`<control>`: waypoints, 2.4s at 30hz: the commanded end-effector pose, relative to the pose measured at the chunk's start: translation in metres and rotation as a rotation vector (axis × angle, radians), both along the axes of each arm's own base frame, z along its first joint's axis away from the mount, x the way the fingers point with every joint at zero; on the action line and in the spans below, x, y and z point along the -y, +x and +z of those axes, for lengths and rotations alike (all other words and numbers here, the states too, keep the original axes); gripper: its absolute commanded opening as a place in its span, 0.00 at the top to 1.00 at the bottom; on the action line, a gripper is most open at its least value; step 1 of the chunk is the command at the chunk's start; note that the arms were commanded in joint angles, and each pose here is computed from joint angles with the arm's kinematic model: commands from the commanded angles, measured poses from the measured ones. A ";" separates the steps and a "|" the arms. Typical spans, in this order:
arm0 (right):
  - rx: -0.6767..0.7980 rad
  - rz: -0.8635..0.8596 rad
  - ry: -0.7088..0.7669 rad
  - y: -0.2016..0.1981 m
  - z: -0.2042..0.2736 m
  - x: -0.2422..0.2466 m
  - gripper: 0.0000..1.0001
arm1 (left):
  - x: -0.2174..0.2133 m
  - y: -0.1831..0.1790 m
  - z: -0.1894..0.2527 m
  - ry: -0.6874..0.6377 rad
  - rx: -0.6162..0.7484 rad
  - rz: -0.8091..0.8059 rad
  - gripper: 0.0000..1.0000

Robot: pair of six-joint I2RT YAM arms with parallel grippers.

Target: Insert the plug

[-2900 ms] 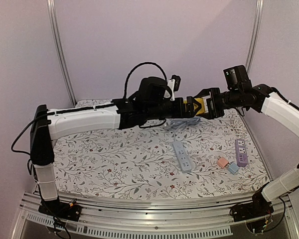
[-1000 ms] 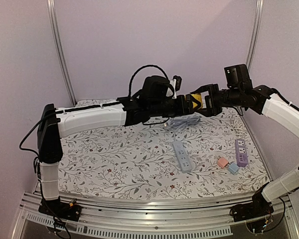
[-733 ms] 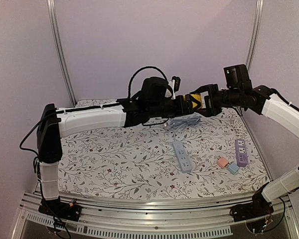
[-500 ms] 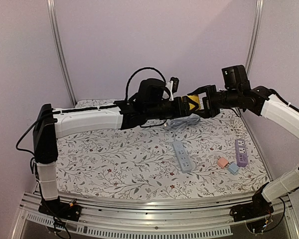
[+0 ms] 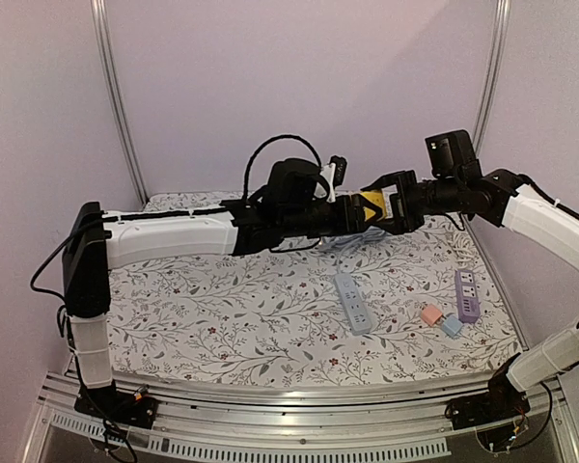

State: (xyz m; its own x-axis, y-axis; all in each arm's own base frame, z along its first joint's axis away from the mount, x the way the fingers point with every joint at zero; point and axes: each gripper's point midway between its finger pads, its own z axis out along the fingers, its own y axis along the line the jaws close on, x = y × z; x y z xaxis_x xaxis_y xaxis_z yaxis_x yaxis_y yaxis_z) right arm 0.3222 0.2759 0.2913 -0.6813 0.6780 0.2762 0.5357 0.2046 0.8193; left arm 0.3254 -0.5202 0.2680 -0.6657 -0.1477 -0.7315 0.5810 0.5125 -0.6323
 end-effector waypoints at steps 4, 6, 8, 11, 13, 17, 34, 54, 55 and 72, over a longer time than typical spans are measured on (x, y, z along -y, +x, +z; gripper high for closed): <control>0.044 -0.025 -0.051 0.000 -0.006 0.025 0.22 | -0.045 0.014 -0.017 0.101 -0.123 0.055 1.00; 0.039 -0.046 -0.076 0.001 -0.011 0.040 0.09 | -0.063 0.017 -0.021 0.162 -0.116 0.100 1.00; 0.045 -0.060 -0.096 0.001 -0.012 0.054 0.01 | -0.081 0.018 -0.020 0.209 -0.095 0.128 1.00; 0.050 -0.079 -0.157 -0.001 -0.016 0.074 0.01 | -0.105 0.020 -0.014 0.208 -0.106 0.135 1.00; 0.059 -0.088 -0.193 -0.003 -0.017 0.083 0.01 | -0.116 0.020 -0.015 0.191 -0.133 0.117 1.00; 0.088 -0.082 -0.237 -0.004 -0.017 0.094 0.01 | -0.128 0.011 -0.013 0.134 -0.193 -0.022 1.00; 0.125 0.063 -0.336 0.001 -0.039 0.087 0.01 | -0.165 -0.046 0.039 -0.126 -0.265 -0.368 1.00; 0.181 0.339 -0.448 0.003 -0.068 0.069 0.01 | -0.164 -0.080 0.063 -0.239 -0.284 -0.556 1.00; 0.187 0.354 -0.460 0.003 -0.070 0.070 0.01 | -0.164 -0.080 0.061 -0.232 -0.292 -0.548 1.00; 0.245 0.647 -0.661 -0.015 -0.116 0.045 0.01 | -0.241 -0.058 -0.056 0.371 -0.422 -0.056 1.00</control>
State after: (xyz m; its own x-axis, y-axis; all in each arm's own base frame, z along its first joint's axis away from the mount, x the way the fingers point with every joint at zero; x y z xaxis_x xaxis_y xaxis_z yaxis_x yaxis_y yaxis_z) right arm 0.3118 0.2227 0.1818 -0.9546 0.2154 -0.2060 0.0704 0.8345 0.5465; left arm 0.2637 -0.3210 0.2374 -0.9147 0.1169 -0.3868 0.3887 0.5160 -0.7633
